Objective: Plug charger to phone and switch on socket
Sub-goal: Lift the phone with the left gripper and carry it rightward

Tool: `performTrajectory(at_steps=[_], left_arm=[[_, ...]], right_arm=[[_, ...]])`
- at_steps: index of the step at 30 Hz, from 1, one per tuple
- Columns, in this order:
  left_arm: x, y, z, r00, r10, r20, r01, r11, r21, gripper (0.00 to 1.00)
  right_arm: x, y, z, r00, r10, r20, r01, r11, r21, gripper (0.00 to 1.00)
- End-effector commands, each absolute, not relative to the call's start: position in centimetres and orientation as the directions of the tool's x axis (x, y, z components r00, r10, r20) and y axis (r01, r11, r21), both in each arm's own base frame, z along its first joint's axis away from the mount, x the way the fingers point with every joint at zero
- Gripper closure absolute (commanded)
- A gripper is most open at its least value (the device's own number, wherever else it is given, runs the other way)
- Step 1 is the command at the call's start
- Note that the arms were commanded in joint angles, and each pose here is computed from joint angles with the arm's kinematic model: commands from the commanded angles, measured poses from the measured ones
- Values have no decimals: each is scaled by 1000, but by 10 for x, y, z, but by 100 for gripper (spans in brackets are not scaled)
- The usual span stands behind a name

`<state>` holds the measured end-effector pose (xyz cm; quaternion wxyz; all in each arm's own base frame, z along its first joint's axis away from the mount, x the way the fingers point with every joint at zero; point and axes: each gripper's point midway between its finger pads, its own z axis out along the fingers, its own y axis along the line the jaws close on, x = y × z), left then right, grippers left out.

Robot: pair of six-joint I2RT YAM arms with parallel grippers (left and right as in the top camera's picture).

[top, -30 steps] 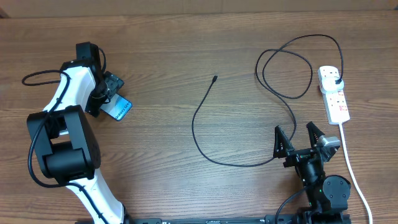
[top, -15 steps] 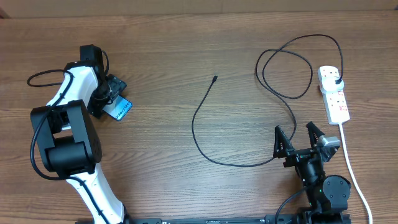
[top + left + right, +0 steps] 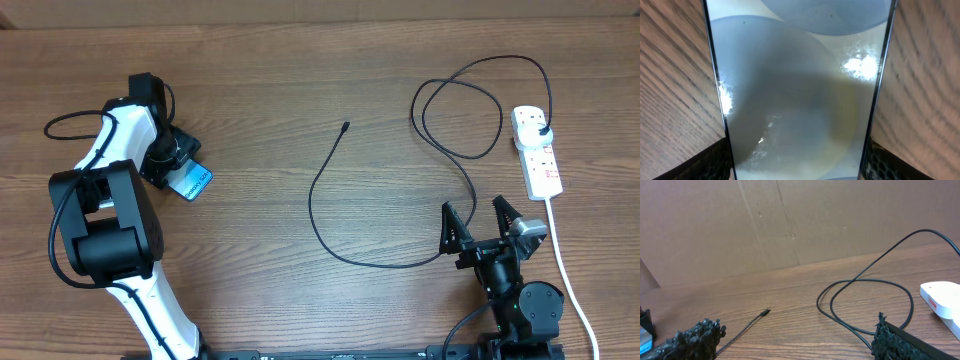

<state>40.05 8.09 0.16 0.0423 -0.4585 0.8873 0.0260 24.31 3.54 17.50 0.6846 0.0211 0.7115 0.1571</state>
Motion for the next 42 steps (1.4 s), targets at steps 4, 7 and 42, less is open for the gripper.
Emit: performTrajectory(at_steps=[4,7,42], left_arm=[[385,46,-16,-751,-660,10,-659,751,51,25],[387,27,-16,-822,-568,27,-568,823,34,24],[385,-85,-20,-961,-277,16,-277,961,8,17]], right_arm=[[244,33,172,-57,244,-968,-172,953,251,0],[244,33,172,-57,244,-968,-172,953,251,0],[244,33,172,-57,244,-968,-172,953,251,0]])
